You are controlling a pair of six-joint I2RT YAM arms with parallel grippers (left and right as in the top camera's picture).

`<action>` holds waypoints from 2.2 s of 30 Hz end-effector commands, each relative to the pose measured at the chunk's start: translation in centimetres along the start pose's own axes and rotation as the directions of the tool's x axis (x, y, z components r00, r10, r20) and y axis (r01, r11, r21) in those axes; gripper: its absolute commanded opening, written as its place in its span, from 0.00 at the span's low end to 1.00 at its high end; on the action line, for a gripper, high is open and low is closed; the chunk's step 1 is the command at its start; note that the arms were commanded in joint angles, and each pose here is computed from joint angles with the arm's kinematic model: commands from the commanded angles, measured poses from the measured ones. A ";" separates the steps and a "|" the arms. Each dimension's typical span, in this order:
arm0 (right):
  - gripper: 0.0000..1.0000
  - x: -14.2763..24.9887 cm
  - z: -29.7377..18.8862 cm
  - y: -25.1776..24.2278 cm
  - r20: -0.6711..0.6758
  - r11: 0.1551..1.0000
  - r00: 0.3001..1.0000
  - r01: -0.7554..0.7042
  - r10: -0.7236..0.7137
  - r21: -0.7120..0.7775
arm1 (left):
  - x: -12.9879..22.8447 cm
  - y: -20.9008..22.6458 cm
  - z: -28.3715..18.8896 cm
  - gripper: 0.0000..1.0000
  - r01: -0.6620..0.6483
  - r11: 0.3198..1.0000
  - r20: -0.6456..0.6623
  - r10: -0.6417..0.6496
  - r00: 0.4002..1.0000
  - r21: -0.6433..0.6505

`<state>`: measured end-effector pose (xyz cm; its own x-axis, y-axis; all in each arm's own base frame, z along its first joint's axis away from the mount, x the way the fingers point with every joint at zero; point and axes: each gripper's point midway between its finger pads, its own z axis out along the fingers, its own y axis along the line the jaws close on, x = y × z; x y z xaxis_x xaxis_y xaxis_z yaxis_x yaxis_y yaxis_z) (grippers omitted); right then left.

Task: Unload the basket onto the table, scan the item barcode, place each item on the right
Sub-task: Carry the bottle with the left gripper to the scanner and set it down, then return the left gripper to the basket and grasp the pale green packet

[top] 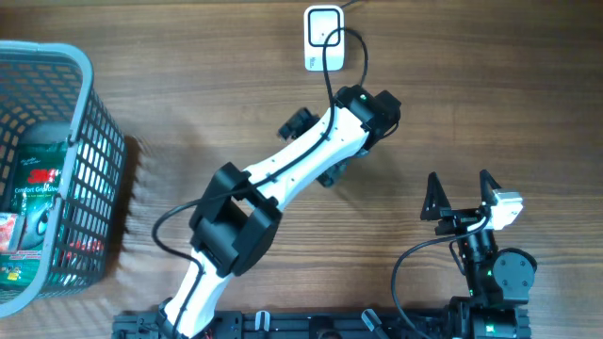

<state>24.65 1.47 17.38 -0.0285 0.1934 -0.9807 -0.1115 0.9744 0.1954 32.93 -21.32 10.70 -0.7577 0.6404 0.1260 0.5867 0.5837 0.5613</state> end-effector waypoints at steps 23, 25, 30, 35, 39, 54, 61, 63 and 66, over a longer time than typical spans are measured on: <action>1.00 -0.2 0.0 0.0 0.012 1.000 1.000 0.013 -0.014 0.001 | 39.6 28.8 -2.2 1.00 0.444 -0.890 0.152 -0.455 -0.878 -0.101; 1.00 -0.2 0.0 0.0 0.011 1.000 1.000 0.014 -0.014 0.001 | 39.0 28.1 1.3 1.00 0.428 -0.885 0.068 -0.446 -0.892 -0.184; 1.00 -0.2 0.0 0.0 0.012 1.000 1.000 0.014 -0.014 0.001 | 34.6 29.1 9.4 1.00 0.549 -0.816 -0.250 -0.502 -0.828 -0.181; 1.00 -0.2 0.0 0.0 0.011 1.000 1.000 0.013 -0.013 0.001 | 33.3 27.7 14.8 1.00 0.639 -0.735 -0.398 -0.528 -0.750 -0.228; 1.00 -0.2 0.0 0.0 0.012 1.000 1.000 0.014 -0.014 0.001 | 31.4 25.4 17.9 1.00 0.777 -0.604 -0.493 -0.628 -0.602 -0.180; 1.00 -0.2 0.0 0.0 0.012 1.000 1.000 0.013 -0.014 0.001 | 27.8 18.8 25.4 1.00 0.821 -0.556 -0.513 -0.672 -0.534 -0.128; 0.99 -0.2 0.0 0.0 0.012 1.000 1.000 0.013 -0.014 0.001 | 27.5 19.4 25.7 1.00 0.817 -0.567 -0.501 -0.679 -0.536 -0.105; 1.00 -0.2 0.0 0.0 0.011 1.000 1.000 0.013 -0.013 0.001 | 27.5 19.2 25.6 1.00 0.817 -0.567 -0.508 -0.674 -0.536 -0.109; 1.00 -0.3 0.0 0.0 0.012 1.000 1.000 0.014 -0.014 0.001 | 27.7 18.2 25.3 1.00 0.771 -0.611 -0.515 -0.609 -0.603 -0.180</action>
<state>24.65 1.47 17.40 -0.0281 0.1934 -0.9807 -0.1116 0.9744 0.1953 30.62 20.52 4.46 -0.1157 -0.9925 -0.0402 -0.9850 0.1198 -0.1240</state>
